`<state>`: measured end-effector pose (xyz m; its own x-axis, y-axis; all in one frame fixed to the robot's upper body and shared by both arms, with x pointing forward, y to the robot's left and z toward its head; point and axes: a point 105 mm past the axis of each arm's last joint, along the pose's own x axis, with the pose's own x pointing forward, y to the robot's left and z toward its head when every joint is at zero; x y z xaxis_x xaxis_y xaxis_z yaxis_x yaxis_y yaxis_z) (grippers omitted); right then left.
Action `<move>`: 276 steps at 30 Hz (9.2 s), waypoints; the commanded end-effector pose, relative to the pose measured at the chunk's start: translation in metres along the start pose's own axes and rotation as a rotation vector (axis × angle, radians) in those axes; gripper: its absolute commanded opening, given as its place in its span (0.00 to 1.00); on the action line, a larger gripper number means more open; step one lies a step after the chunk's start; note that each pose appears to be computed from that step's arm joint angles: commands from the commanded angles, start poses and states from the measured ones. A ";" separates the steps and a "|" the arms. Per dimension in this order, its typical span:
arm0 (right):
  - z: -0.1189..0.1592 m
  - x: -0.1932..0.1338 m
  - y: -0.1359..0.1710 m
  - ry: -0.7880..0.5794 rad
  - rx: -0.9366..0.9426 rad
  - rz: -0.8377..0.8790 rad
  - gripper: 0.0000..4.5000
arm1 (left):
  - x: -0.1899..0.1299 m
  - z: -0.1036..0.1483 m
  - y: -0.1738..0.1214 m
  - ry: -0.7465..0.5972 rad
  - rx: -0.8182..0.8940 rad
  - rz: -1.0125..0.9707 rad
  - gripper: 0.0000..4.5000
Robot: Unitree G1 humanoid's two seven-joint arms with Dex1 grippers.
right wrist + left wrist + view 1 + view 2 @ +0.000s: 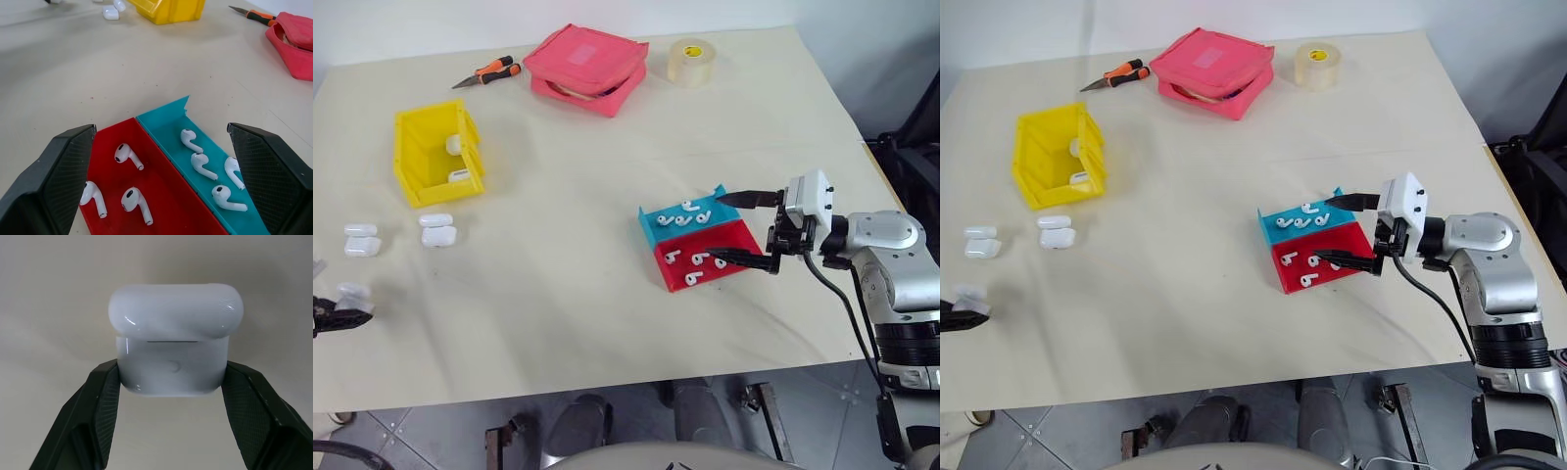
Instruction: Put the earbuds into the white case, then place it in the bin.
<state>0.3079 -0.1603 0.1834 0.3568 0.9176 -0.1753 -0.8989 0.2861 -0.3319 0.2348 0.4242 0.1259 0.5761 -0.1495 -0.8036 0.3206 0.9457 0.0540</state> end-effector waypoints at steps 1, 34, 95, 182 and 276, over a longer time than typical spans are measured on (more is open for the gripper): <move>0.011 -0.006 -0.004 -0.016 -0.046 -0.038 1.00 | -0.006 0.072 -0.046 -0.382 0.140 -0.114 0.61; -0.007 -0.046 0.001 0.252 -0.025 -0.493 1.00 | 0.038 0.174 -0.276 -1.291 0.668 -0.984 0.61; -0.009 0.026 0.022 0.714 -0.160 0.115 0.52 | 0.043 0.132 -0.306 -1.276 0.576 -0.980 0.61; 0.092 0.038 0.032 -0.072 0.033 -0.157 0.11 | 0.059 0.161 -0.308 -1.305 0.602 -1.116 0.61; 0.059 0.086 0.076 -0.164 0.112 0.073 0.11 | 0.066 0.195 -0.323 -1.400 0.571 -1.062 0.61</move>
<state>0.2773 -0.0633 0.2074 0.3966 0.9180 -0.0035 -0.8893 0.3833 -0.2496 0.3095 0.0631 0.1515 0.0107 -0.9366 0.3503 0.9509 0.1179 0.2863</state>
